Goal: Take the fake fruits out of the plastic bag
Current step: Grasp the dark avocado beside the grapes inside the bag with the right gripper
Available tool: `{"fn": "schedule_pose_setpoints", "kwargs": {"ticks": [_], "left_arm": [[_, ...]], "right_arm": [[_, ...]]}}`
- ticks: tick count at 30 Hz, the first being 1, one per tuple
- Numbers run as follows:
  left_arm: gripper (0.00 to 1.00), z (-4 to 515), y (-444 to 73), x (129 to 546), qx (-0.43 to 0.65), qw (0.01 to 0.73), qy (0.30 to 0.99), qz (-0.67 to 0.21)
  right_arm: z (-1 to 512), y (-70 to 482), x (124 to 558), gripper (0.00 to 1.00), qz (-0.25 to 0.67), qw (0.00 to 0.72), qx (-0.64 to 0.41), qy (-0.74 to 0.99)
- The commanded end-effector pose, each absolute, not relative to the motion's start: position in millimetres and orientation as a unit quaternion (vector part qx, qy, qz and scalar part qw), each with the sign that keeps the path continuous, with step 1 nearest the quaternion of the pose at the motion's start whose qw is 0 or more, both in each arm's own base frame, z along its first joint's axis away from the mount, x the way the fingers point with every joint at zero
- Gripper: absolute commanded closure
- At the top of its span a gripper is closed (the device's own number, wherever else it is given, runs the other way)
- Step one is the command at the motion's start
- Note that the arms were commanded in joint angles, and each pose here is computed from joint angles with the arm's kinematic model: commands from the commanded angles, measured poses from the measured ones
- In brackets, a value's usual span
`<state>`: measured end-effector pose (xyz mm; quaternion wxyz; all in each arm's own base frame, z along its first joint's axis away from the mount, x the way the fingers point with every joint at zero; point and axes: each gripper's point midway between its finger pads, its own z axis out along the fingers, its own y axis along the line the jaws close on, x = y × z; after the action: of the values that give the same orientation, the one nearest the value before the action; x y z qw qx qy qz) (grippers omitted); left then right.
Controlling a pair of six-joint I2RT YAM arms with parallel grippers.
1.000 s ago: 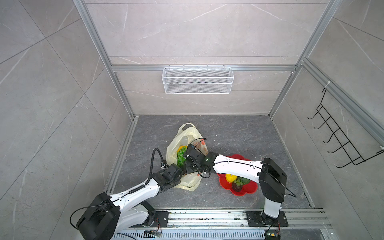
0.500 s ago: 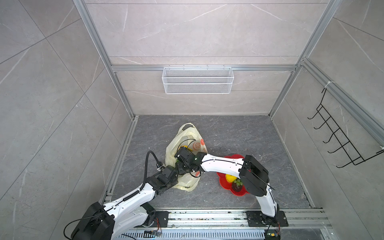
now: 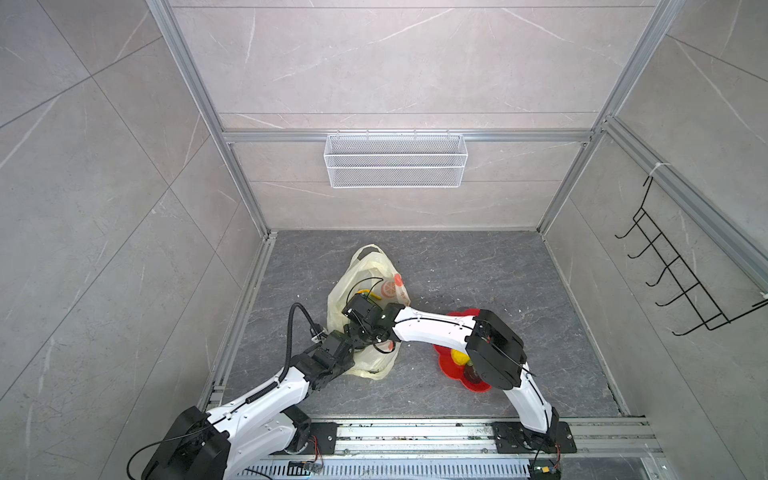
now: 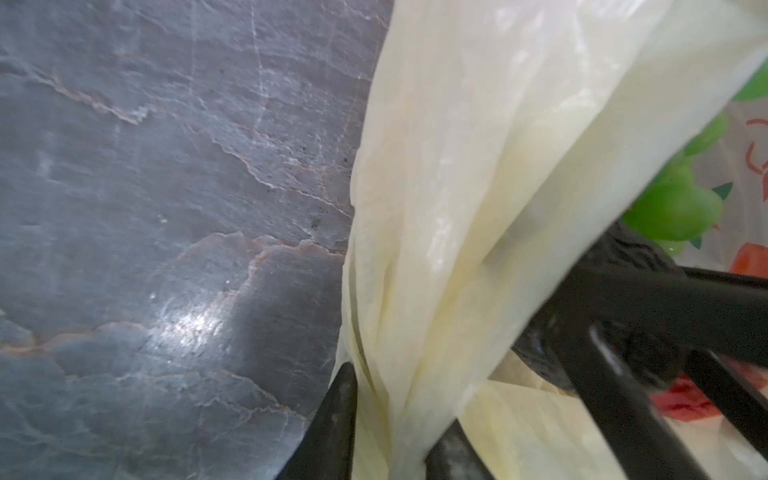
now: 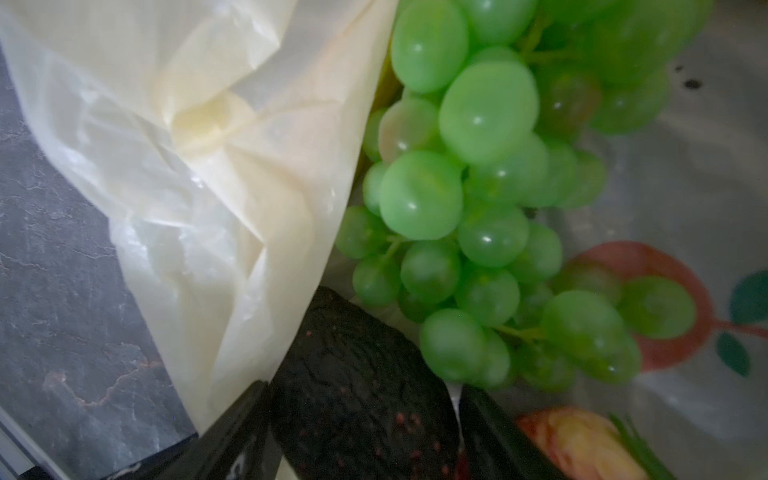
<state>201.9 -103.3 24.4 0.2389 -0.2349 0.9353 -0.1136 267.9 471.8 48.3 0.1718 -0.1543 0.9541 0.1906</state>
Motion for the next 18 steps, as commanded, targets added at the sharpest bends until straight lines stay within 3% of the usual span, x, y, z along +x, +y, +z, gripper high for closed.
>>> {"fn": "schedule_pose_setpoints", "kwargs": {"ticks": [1, 10, 18], "left_arm": [[0.74, 24, -102, 201, -0.245, 0.238, 0.932, -0.119], [0.74, 24, -101, 202, -0.243, 0.238, 0.933, -0.115], [0.74, 27, -100, 204, -0.241, 0.243, 0.933, -0.111]], "right_arm": [[24, 463, 261, 0.25, 0.157, 0.146, -0.168, 0.962], [52, 466, 259, 0.41, 0.185, 0.164, -0.172, 0.954], [76, 465, 259, 0.46, 0.199, 0.183, -0.174, 0.947]]}}
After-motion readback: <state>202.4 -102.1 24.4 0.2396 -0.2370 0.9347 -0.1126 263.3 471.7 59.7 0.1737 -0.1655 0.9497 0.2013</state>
